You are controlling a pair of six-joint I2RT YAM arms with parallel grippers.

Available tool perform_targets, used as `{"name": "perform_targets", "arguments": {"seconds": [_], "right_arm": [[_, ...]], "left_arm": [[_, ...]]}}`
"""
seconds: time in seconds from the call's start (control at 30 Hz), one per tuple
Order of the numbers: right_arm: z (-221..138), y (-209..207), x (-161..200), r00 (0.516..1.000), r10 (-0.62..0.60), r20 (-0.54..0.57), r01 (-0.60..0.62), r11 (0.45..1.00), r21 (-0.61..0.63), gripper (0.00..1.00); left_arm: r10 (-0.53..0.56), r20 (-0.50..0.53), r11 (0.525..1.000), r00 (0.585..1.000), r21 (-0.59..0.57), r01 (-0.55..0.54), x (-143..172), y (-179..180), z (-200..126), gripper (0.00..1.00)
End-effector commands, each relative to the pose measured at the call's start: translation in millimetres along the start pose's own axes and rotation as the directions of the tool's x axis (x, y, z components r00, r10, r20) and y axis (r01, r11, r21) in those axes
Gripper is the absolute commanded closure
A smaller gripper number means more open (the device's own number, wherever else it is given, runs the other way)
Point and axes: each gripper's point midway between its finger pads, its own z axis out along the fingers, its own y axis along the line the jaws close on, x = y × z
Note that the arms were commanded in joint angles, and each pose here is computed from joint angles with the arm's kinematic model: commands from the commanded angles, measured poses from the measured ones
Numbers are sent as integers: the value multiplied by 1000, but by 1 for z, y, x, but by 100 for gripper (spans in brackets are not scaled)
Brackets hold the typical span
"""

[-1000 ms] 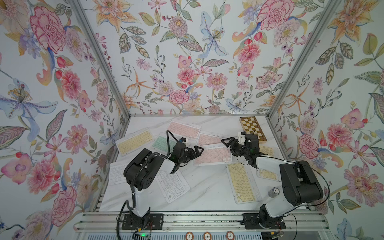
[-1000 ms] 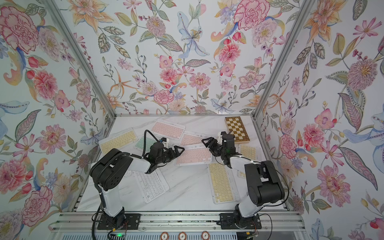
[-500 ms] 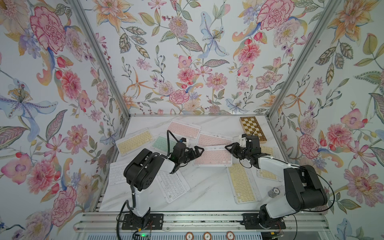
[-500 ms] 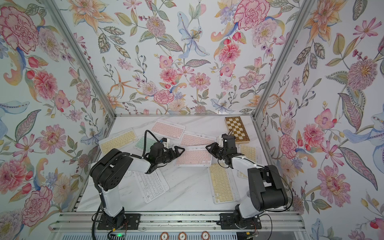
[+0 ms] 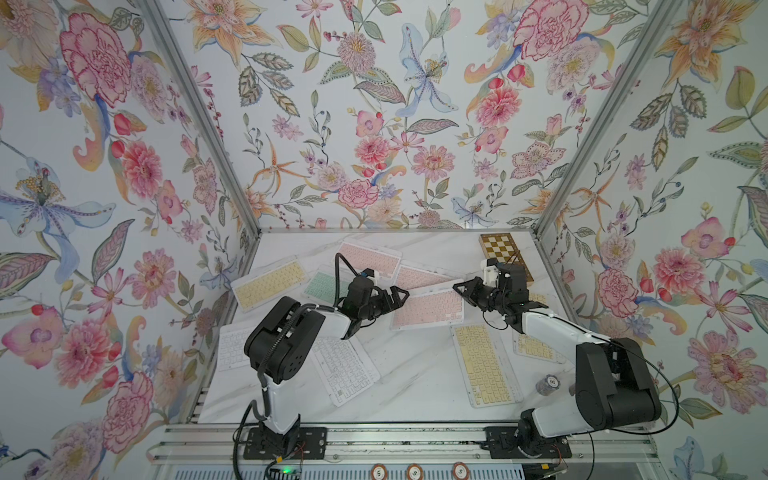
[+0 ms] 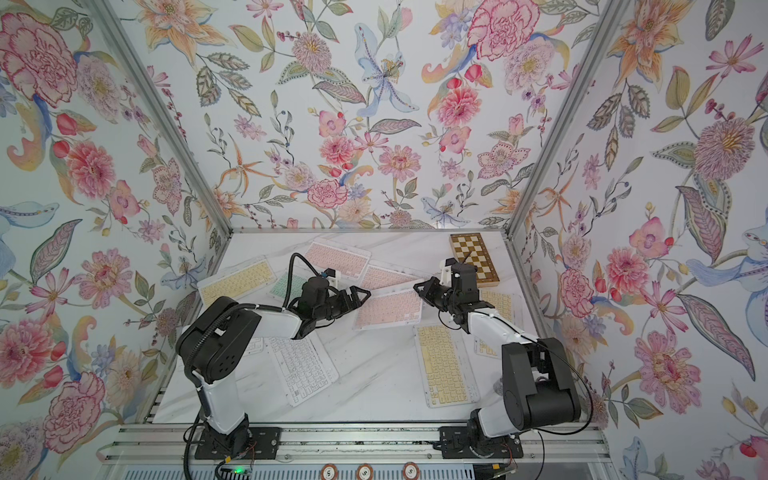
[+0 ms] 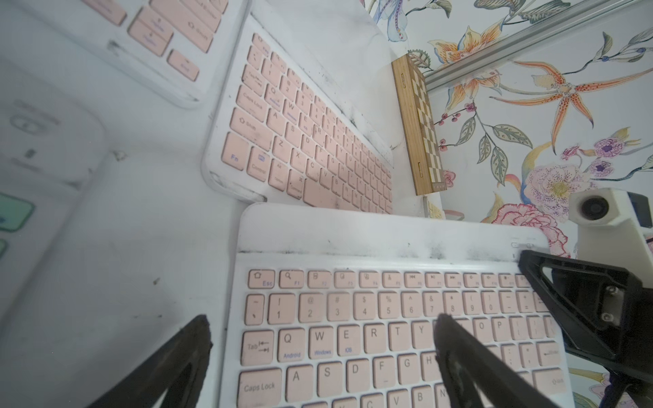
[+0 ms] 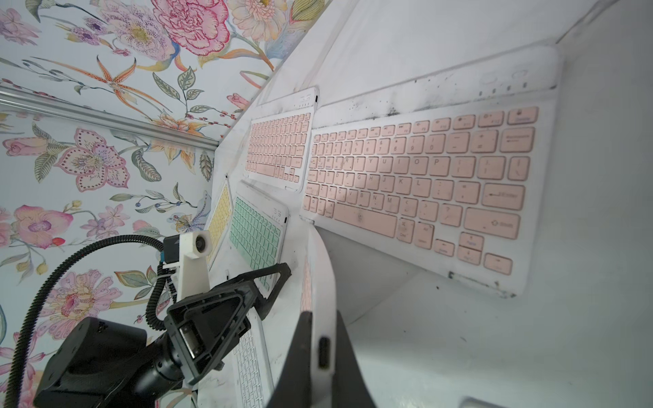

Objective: Stack the numeric keypads
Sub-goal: Pick up the numeric keypad from the center of the board, then place the numeric keypad at the numeric keypad.

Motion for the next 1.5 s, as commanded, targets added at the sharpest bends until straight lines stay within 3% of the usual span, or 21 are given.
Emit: {"name": "perform_targets", "arguments": {"seconds": [0.0,0.33,0.63,1.1,1.47], "right_arm": [[-8,9,-28,998,-19,59,20,1000,-10,100],[-20,21,-83,989,33,147,-20,996,-91,100],[12,2,-114,973,123,194,-99,987,-127,100],[44,-6,-122,973,161,167,-126,972,-200,100],[59,-20,-122,969,186,165,-153,968,-198,99]], "left_arm": [[71,51,997,996,1,-71,-33,-19,-12,1],[109,77,994,991,14,-110,-69,-34,3,1],[114,73,993,991,9,-115,-87,-31,40,1],[106,31,992,994,-66,-104,-79,10,67,1],[92,21,993,996,-73,-90,-78,21,79,1]]}}
